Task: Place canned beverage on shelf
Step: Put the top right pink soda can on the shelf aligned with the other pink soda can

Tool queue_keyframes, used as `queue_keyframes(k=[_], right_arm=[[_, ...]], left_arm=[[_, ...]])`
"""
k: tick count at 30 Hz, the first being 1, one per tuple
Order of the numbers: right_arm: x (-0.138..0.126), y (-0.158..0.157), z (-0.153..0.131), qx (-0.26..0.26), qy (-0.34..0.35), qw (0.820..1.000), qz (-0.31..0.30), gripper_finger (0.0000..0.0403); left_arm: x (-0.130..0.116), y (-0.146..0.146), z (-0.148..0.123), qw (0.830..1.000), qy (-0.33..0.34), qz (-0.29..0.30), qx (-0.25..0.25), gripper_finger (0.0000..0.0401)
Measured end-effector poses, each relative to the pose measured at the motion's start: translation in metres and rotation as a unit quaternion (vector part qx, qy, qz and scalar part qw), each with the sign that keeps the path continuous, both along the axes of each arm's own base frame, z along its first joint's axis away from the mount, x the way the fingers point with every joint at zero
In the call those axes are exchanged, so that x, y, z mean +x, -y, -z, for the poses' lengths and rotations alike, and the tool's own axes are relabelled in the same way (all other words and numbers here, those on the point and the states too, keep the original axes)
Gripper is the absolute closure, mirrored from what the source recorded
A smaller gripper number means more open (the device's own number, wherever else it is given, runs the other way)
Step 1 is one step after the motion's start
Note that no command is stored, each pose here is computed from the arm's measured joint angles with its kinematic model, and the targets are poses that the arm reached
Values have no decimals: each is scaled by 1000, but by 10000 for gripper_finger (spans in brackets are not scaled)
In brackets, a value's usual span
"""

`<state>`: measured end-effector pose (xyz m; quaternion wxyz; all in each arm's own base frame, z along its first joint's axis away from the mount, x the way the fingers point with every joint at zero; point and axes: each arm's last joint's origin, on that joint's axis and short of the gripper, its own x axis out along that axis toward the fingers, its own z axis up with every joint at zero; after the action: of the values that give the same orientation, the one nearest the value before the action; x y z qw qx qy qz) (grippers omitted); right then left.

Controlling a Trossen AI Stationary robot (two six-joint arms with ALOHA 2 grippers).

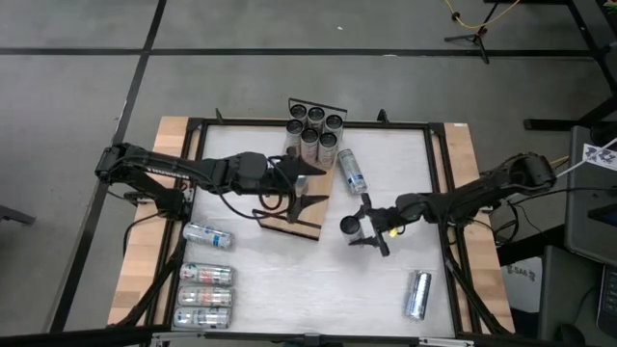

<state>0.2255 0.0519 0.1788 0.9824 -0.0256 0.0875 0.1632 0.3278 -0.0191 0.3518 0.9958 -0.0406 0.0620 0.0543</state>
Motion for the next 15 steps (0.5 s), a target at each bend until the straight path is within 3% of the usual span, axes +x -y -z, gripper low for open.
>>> queue_keyframes(k=[9, 15], right_arm=[[14, -5, 18, -25, 33, 998, -42, 150], [20, -6, 28, -32, 44, 997, -48, 150]], left_arm=[[-1, 10, 0, 1000, 2, 17, -2, 53], [14, 20, 9, 999, 22, 25, -7, 19]])
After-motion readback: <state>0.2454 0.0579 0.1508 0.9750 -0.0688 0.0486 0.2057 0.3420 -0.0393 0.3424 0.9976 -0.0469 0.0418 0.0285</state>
